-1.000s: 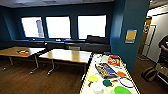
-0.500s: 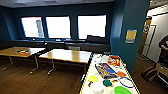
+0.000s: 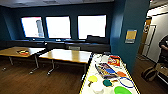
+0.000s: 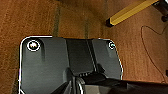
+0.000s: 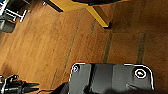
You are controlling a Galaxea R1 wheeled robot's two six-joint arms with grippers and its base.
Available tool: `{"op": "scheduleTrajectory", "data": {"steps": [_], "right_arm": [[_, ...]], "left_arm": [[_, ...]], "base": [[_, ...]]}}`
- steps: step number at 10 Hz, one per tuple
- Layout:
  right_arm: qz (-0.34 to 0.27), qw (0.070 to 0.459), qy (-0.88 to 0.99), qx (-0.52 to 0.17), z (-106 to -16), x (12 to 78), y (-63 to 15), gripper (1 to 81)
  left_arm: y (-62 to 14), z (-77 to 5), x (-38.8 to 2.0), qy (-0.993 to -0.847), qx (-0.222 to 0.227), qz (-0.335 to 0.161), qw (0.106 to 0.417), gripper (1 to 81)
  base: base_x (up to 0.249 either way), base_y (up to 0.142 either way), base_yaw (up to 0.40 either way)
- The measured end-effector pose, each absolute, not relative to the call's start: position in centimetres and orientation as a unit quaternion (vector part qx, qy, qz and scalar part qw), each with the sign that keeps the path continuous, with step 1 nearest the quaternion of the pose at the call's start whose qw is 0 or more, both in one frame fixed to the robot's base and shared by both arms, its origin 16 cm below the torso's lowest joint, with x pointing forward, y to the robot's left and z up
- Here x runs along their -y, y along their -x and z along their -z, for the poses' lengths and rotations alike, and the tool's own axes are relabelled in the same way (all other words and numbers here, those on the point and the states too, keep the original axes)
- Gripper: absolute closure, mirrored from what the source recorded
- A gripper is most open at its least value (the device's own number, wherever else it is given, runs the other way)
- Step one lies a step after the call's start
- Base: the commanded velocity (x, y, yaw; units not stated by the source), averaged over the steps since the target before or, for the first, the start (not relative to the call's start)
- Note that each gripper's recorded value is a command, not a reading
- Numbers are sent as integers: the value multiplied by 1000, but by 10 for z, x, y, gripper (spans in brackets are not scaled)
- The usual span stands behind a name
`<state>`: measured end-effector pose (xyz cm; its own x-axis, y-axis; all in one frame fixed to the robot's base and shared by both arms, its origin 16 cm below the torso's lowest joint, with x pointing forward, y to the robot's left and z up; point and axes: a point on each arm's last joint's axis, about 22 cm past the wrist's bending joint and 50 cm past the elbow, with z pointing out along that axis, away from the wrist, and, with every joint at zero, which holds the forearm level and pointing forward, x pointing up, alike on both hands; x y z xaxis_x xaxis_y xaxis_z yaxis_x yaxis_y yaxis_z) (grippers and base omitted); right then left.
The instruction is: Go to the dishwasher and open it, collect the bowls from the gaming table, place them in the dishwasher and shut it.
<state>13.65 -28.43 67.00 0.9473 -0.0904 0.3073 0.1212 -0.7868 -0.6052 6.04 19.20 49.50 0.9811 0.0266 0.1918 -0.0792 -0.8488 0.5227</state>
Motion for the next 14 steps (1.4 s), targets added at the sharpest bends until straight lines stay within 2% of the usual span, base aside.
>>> {"op": "scheduleTrajectory", "data": {"steps": [7, 11, 14], "right_arm": [[209, 312, 927, -22, -746, 341, -205, 10], [180, 316, 931, -26, -743, 344, -223, 10], [175, 314, 933, -21, -756, 359, -237, 10]], "left_arm": [[-60, -496, -181, -955, 13, -96, 281, 10], [-32, -488, -179, -957, 1, -56, 283, 10], [-38, -487, -176, -957, 1, -58, 284, 10]], "base": [[0, 0, 0], [0, 0, 0], [0, 0, 0]]}}
